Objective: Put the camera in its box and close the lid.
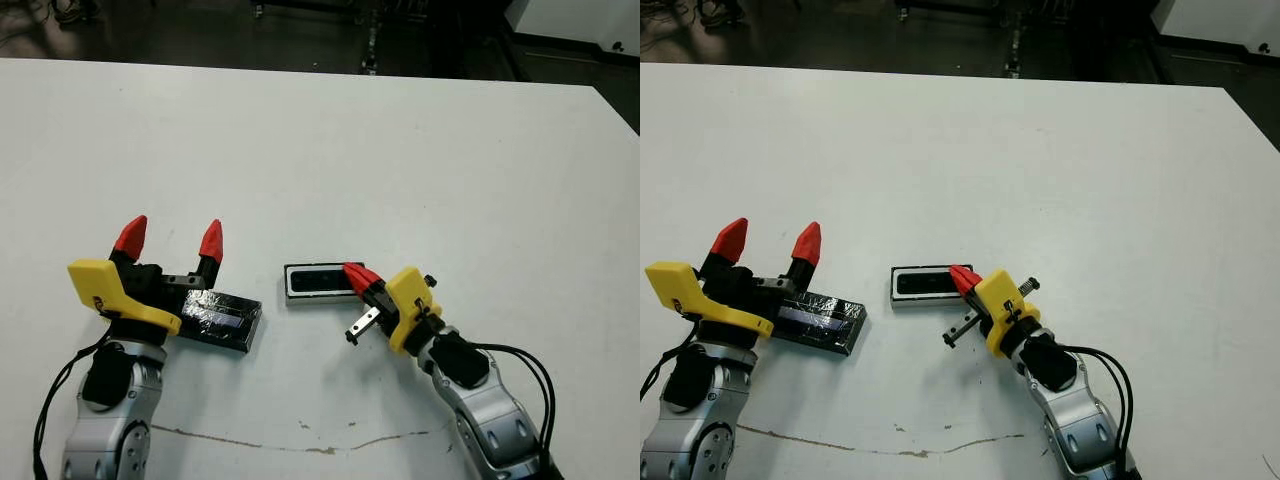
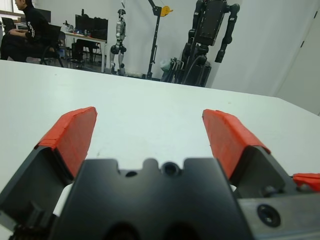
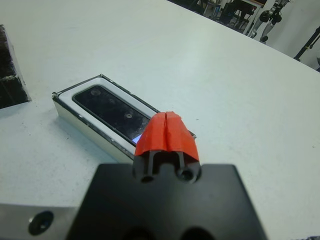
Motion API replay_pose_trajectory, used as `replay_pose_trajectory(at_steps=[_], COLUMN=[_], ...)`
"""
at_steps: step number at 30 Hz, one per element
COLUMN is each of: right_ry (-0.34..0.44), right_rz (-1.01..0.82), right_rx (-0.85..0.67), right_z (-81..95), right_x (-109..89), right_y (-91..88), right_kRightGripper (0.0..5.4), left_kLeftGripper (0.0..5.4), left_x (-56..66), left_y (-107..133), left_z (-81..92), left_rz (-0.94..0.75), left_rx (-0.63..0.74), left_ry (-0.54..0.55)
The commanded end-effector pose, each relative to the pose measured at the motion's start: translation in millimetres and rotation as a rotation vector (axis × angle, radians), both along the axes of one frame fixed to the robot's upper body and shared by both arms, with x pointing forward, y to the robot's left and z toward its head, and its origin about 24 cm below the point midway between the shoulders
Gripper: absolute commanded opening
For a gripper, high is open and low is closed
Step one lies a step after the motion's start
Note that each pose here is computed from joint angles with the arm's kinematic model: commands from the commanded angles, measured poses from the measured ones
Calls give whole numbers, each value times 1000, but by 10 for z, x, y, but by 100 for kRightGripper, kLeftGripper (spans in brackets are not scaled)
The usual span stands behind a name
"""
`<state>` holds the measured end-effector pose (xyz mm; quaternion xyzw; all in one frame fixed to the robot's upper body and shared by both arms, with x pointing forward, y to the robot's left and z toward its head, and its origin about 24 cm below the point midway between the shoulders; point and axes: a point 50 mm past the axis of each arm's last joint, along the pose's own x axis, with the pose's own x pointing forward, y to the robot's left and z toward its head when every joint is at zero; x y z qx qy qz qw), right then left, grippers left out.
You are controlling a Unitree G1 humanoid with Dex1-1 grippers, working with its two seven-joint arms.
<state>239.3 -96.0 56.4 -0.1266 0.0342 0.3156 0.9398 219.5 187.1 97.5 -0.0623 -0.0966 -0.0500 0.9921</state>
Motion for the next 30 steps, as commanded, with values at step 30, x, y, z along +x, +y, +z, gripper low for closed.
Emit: replay_pose_trajectory(at_steps=[30], right_ry=[-221], right_rz=[-162], right_rx=[351], right_z=[788], right_x=[-70], right_y=[-544], right_kRightGripper=[1], left_kLeftGripper=[540], left_x=[37], left_y=[82], left_z=[126], left_rz=[-18], left_rx=[43], left_ry=[-48])
